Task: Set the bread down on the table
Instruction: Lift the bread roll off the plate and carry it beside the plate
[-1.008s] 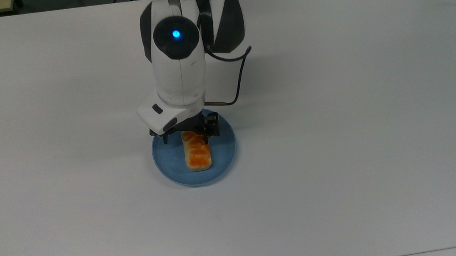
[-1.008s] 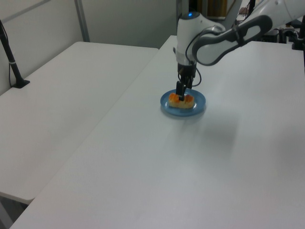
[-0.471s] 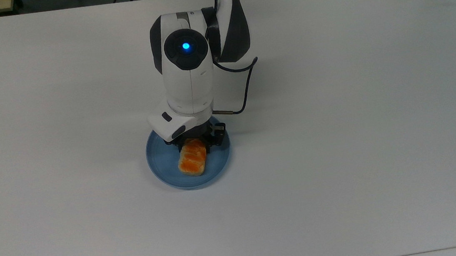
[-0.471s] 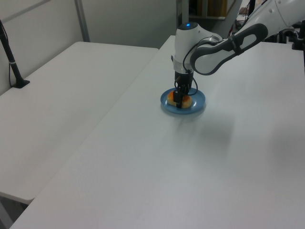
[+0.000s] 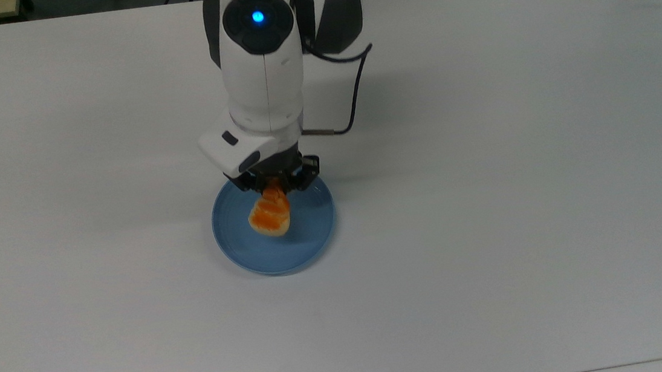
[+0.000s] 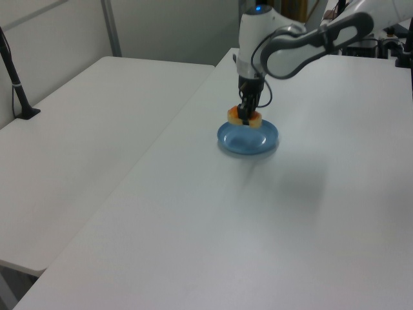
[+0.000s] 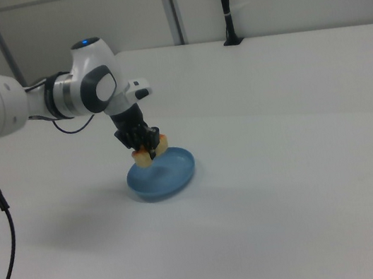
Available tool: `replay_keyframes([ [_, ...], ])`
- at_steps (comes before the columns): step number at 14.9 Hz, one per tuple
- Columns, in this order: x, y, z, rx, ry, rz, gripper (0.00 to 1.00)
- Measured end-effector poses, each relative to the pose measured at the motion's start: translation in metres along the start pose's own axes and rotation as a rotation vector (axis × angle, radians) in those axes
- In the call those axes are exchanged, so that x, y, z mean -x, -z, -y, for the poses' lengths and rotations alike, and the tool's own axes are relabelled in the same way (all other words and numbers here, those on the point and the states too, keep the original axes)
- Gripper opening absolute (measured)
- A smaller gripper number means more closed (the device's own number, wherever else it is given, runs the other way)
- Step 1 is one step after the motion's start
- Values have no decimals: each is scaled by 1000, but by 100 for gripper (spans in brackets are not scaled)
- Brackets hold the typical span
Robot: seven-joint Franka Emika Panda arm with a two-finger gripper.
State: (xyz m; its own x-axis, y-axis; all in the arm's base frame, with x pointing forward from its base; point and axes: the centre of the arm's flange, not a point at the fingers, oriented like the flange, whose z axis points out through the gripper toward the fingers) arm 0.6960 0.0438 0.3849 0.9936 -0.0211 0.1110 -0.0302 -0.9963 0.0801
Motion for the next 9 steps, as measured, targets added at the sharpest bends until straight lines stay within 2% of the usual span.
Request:
replay_keyframes([
  [2,20,18,-5,4,45,20,25],
  [4,54,22,-10,17,102,57,25],
  [7,118,13,-17,45,162,136,25],
  [9,146,-5,-19,65,194,166,26],
])
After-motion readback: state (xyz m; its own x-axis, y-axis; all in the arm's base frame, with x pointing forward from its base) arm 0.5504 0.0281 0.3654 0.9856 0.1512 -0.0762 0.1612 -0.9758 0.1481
